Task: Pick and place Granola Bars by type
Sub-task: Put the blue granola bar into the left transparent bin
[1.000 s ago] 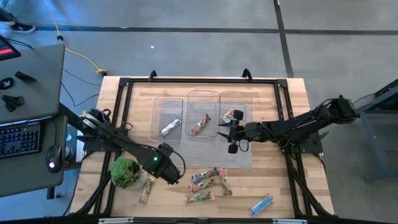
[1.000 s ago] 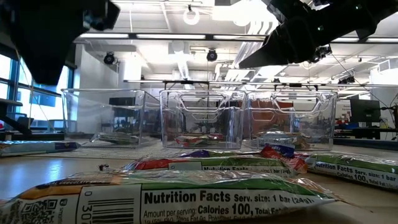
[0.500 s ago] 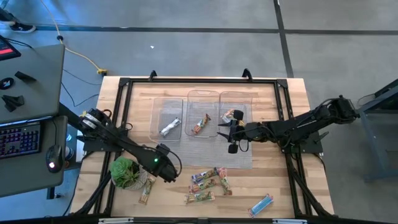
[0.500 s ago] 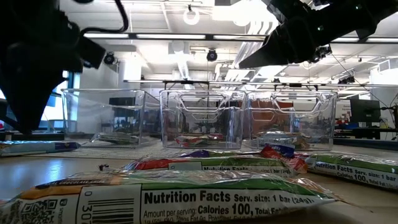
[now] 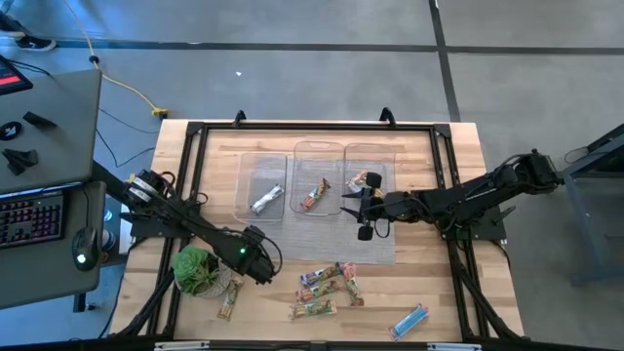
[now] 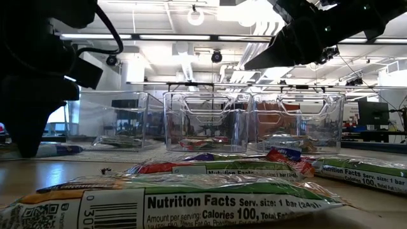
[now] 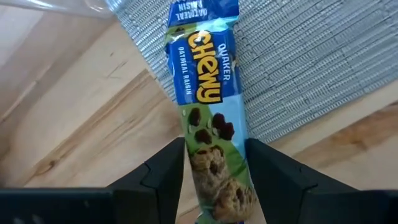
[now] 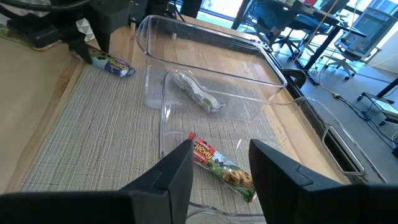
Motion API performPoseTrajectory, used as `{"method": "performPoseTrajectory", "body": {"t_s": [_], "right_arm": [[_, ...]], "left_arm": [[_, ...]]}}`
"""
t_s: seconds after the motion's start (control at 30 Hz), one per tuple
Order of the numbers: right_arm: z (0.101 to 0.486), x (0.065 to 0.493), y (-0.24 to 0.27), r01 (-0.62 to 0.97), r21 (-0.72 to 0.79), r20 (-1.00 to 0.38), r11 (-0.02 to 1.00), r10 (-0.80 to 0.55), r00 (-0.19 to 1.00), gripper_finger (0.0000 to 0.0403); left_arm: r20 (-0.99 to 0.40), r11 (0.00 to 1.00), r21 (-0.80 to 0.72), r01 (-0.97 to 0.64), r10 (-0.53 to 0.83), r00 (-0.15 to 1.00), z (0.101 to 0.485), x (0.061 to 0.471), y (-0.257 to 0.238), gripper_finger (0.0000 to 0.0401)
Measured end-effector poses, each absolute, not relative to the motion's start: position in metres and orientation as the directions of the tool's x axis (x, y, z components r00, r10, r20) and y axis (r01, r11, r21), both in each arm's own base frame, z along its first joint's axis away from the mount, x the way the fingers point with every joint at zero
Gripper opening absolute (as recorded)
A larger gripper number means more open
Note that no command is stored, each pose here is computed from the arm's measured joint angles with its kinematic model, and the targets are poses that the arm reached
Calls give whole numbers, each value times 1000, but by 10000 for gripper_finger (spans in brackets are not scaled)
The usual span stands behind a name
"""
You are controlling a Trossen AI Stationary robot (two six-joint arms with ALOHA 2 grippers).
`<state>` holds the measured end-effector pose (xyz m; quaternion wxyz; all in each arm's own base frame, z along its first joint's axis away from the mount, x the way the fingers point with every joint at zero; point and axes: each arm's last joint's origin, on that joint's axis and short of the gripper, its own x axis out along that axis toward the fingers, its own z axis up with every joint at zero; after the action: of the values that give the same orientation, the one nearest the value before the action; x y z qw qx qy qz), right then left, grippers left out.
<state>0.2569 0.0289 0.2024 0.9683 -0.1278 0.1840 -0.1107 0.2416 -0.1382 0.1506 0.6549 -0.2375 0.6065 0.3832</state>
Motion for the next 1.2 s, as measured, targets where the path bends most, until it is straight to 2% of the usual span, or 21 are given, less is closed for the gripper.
{"method": "performPoseTrajectory", "body": {"t_s": [0.53, 0.8, 1.2], "right_arm": [[202, 257, 29, 167, -288, -328, 943, -261, 908, 140], [202, 257, 29, 167, -288, -328, 943, -261, 908, 140], [202, 257, 29, 167, -288, -328, 943, -261, 908, 140]], "left_arm": [[-981, 596, 114, -795, 194, 4, 141, 240, -137, 167], [-985, 598, 60, -799, 164, 49, 147, 242, -138, 138], [-987, 598, 95, -796, 163, 5, 161, 244, -141, 131]]}}
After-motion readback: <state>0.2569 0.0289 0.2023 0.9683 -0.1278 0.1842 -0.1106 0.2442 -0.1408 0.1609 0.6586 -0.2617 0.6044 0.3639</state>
